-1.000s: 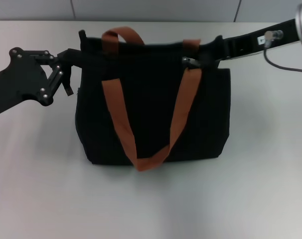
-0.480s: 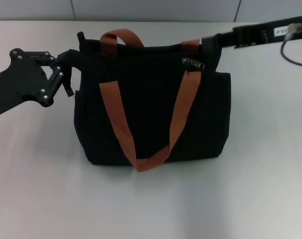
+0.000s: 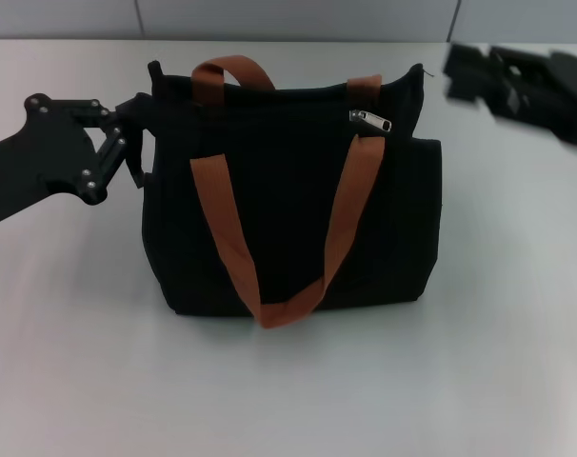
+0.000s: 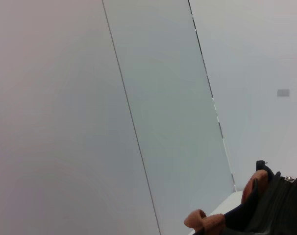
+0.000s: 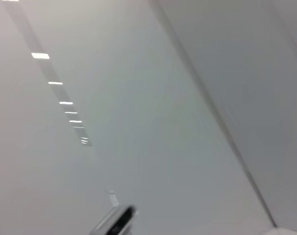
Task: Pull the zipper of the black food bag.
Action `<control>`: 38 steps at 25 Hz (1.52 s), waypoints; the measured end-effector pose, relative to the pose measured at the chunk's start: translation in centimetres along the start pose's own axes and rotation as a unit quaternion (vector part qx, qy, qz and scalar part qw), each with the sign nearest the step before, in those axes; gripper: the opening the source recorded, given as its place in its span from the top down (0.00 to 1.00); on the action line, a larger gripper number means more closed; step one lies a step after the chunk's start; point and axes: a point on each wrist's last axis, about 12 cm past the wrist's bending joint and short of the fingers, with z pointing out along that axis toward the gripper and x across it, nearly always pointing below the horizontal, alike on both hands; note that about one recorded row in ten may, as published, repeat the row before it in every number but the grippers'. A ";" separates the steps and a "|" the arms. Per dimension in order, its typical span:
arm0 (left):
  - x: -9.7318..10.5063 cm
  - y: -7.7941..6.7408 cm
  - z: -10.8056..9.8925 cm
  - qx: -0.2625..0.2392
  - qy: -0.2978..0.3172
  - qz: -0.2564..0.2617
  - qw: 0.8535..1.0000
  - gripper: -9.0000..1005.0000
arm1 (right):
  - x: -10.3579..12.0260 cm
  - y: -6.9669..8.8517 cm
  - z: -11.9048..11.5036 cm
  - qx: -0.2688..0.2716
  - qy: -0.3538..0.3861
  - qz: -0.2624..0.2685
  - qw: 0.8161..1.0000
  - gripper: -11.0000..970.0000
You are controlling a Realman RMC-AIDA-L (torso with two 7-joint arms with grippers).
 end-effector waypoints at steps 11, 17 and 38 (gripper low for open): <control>0.2 0.2 -0.4 0.023 0.031 -0.082 0.996 0.82 | 7.8 1.6 -0.6 -0.030 0.073 -0.080 0.994 0.34; 0.0 0.6 -0.9 0.046 0.074 -0.144 0.986 0.81 | 8.8 1.5 0.0 -0.033 0.099 -0.087 0.991 0.20; -2.6 -2.7 -2.7 0.233 0.022 -0.199 0.952 0.19 | 11.7 1.3 1.2 -0.021 0.114 -0.125 0.985 0.20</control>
